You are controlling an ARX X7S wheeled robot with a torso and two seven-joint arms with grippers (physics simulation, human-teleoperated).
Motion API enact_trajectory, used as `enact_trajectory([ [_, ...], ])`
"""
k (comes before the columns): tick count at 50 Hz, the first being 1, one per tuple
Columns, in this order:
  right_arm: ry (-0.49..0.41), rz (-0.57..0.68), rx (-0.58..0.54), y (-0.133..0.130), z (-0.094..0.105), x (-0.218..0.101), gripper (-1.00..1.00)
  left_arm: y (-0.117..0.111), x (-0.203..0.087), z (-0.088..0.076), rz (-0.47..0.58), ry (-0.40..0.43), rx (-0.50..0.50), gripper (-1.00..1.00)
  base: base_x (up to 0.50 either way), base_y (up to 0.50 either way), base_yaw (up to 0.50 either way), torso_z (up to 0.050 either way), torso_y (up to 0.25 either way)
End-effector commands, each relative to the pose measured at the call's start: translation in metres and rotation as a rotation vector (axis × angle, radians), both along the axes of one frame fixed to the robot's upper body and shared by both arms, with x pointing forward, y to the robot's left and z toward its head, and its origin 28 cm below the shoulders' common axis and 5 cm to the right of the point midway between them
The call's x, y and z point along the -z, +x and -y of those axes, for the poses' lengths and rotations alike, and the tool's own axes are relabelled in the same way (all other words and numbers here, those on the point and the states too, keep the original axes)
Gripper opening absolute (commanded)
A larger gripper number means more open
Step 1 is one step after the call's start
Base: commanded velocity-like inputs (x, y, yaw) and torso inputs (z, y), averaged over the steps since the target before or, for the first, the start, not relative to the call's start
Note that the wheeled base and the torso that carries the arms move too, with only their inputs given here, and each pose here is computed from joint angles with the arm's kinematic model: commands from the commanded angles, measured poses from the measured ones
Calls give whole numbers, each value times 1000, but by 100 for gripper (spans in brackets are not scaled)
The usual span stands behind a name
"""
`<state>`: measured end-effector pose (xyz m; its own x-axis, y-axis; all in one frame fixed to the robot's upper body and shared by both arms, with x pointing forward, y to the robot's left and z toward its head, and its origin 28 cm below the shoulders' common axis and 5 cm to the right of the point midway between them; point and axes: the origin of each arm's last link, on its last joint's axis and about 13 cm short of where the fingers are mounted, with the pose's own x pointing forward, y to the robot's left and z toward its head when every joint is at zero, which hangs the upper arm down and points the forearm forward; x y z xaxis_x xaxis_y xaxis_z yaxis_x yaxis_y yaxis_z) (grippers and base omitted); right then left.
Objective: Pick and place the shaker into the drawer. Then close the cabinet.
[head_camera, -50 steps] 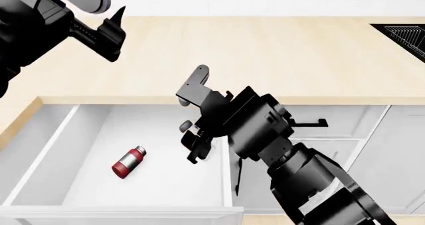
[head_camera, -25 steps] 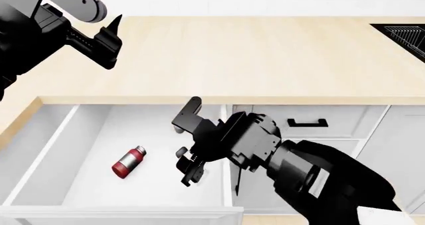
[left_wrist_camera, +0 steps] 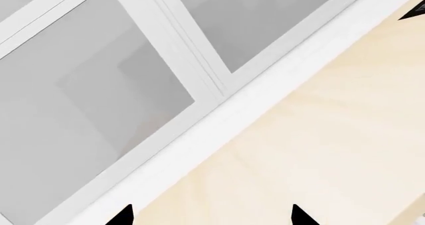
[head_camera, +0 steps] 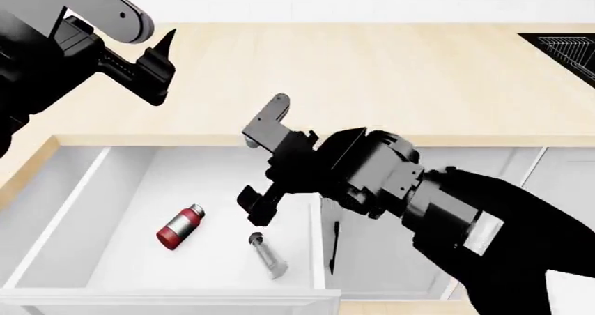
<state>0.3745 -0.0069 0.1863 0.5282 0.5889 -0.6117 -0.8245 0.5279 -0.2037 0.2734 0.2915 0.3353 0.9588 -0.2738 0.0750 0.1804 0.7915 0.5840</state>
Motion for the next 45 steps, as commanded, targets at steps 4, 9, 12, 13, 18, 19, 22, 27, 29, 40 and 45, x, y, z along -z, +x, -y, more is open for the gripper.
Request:
enact_trajectory([
  [4, 157, 341, 168, -3, 44, -105, 100, -3, -1, 8, 6, -9, 26, 100, 0, 0, 0, 0, 0],
  [9, 123, 426, 327, -14, 86, -127, 100, -3, -2, 12, 8, -12, 40, 100, 0, 0, 0, 0, 0],
  [12, 101, 448, 418, -25, 110, -130, 100, -2, -3, 15, 9, -15, 49, 100, 0, 0, 0, 0, 0],
  [13, 93, 457, 444, -28, 117, -131, 100, -2, -3, 17, 9, -15, 52, 100, 0, 0, 0, 0, 0],
  [18, 63, 518, 548, -42, 143, -144, 100, -1, -3, 24, 4, -17, 72, 100, 0, 0, 0, 0, 0],
  [19, 58, 530, 564, -45, 146, -146, 100, -1, -2, 25, 3, -16, 75, 100, 0, 0, 0, 0, 0],
  [22, 55, 543, 586, -51, 152, -150, 100, 0, -2, 27, 2, -16, 83, 100, 0, 0, 0, 0, 0],
  [27, 56, 537, 607, -56, 157, -144, 100, 1, 2, 29, -2, -16, 92, 100, 5, -332, 0, 0, 0],
  [29, 58, 533, 611, -56, 157, -142, 100, 2, 3, 29, -4, -17, 93, 100, 6, -500, 0, 0, 0],
  [40, 78, 528, 624, -61, 158, -141, 100, 3, 7, 30, -10, -16, 93, 100, 2, -500, 0, 0, 0],
  [45, 84, 521, 620, -63, 157, -139, 100, 2, 6, 29, -6, -16, 91, 100, 2, -500, 0, 0, 0],
])
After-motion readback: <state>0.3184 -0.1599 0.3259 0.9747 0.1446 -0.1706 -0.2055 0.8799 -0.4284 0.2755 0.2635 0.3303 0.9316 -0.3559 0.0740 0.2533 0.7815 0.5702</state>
